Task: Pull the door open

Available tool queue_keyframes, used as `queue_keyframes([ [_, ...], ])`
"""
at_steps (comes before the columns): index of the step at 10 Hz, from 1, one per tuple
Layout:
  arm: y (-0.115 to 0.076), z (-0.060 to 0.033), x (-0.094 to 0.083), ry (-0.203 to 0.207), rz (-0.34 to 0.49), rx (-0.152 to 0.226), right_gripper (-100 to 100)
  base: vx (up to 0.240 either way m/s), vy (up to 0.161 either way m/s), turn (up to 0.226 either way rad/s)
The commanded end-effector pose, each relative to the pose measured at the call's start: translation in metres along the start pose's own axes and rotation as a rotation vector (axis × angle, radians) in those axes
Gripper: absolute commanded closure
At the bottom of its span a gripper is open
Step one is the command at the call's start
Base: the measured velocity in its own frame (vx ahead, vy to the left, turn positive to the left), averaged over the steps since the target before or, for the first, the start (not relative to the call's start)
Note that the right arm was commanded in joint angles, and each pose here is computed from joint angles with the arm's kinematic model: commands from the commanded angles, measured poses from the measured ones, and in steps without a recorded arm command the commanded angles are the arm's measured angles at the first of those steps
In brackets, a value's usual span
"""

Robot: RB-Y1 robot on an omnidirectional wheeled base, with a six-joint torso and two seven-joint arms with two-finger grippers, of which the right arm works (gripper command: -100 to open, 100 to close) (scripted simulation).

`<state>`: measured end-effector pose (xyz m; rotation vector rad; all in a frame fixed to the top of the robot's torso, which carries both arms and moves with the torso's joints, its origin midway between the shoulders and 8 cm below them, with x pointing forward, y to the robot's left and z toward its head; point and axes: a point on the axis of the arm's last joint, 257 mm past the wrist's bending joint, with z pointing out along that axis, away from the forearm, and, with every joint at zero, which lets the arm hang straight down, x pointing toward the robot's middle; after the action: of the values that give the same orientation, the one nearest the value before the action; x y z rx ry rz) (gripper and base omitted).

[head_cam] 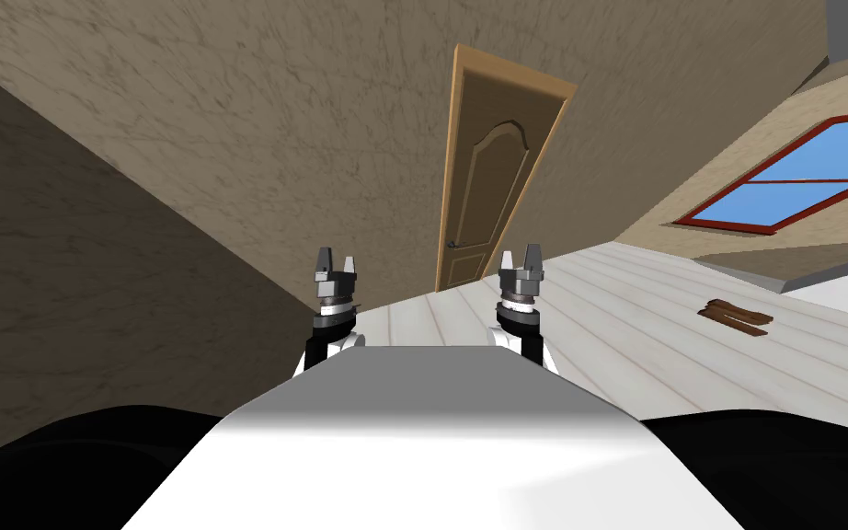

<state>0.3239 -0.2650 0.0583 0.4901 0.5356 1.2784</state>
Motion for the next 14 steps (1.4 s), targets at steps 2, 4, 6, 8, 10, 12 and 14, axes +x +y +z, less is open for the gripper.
queue_keyframes([
  [2, -0.018, -0.0037, 0.006, 0.019, 0.009, 0.026, -100, 0.092, -0.028, 0.023],
  [4, -0.030, -0.0063, 0.010, 0.032, 0.016, 0.043, -100, 0.093, -0.024, 0.011],
  [6, -0.047, -0.0103, 0.015, 0.049, 0.024, 0.068, -100, 0.089, -0.031, 0.022],
  [8, -0.066, -0.0149, 0.020, 0.067, 0.033, 0.095, -100, 0.088, -0.034, 0.024],
  [10, -0.076, -0.0177, 0.024, 0.077, 0.038, 0.111, -100, 0.057, -0.024, 0.010],
  [12, -0.095, -0.0224, 0.029, 0.098, 0.047, 0.138, -100, 0.070, -0.038, 0.030],
  [14, -0.109, -0.0273, 0.033, 0.109, 0.052, 0.162, -100, 0.084, -0.037, 0.021],
])
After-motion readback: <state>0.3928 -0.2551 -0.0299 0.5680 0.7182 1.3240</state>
